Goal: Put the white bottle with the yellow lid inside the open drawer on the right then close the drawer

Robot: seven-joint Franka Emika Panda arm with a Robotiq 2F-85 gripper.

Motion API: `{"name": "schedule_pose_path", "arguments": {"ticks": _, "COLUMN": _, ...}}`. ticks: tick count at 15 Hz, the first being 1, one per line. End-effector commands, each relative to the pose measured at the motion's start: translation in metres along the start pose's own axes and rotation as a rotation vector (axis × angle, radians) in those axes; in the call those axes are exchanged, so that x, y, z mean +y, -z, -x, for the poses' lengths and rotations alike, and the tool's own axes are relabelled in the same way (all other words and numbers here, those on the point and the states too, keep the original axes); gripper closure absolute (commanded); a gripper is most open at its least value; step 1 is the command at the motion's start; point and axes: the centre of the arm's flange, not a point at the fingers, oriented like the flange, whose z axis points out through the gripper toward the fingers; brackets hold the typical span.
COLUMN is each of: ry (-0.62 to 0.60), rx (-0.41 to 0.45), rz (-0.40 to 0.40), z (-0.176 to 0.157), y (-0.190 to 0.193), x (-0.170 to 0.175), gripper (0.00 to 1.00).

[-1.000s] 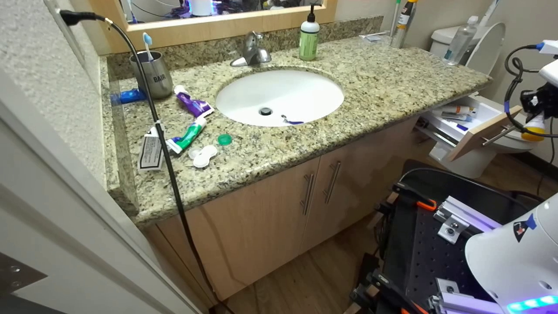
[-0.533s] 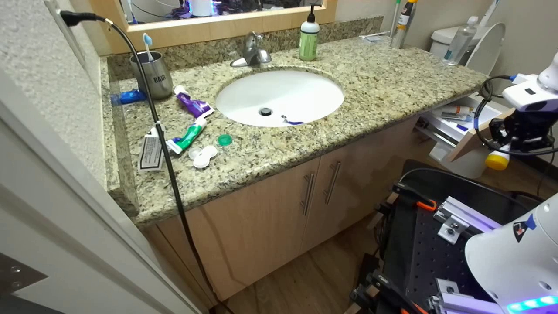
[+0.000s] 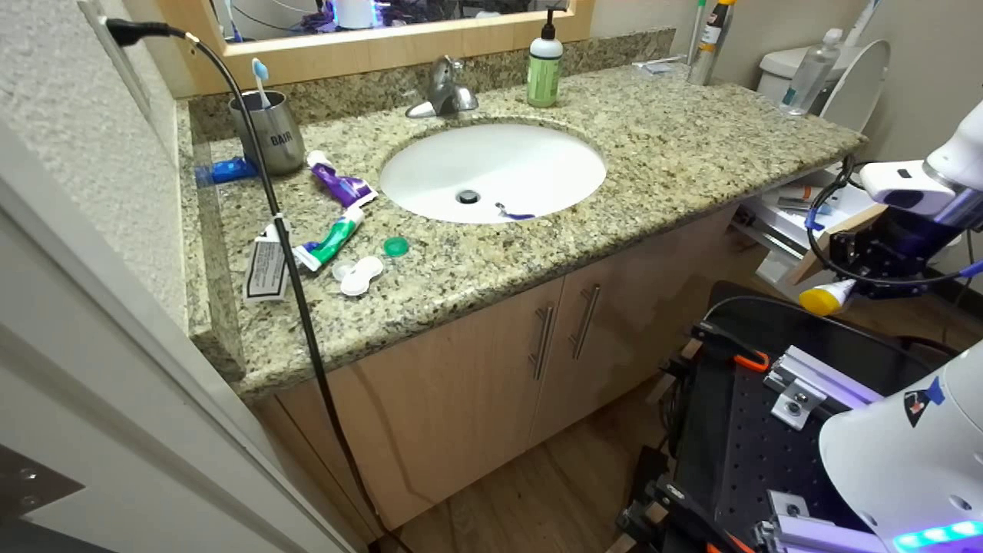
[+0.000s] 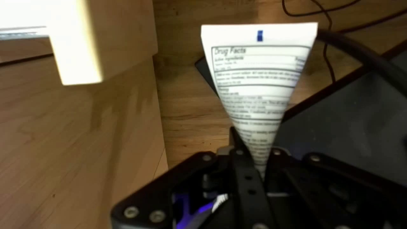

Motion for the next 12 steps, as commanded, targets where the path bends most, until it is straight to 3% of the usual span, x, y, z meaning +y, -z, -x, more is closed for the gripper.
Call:
{"name": "schedule_pose_path", "arguments": {"ticks": 1, "ry": -0.160, "rx": 0.093, "rz": 0.052, "z": 0.028, "y": 0.065, "x": 0.014, "gripper": 0.98}}
{"name": "schedule_pose_path", "arguments": {"ticks": 2, "ry": -0.082, "rx": 0.036, "rz": 0.019, "z": -0.008, "y": -0.002, "x": -0.001, "gripper": 0.93}}
{"name": "schedule_pose_path", "arguments": {"ticks": 7, "ry": -0.141, "rx": 0.058, "rz": 0.040, "z": -0.009, "y": -0.003, "x": -0.006, "gripper": 0.93}}
{"name": "schedule_pose_path", "arguments": {"ticks": 8, "ry": -0.140, "rx": 0.059, "rz": 0.041, "z": -0.009, "y": -0.003, "x": -0.005, "gripper": 0.98}}
{"name": "schedule_pose_path", "arguments": {"ticks": 12, "ry": -0.182, "rx": 0.164, "rz": 0.239, "z": -0.012, "y": 0.041, "x": -0.008, "gripper": 0.98}}
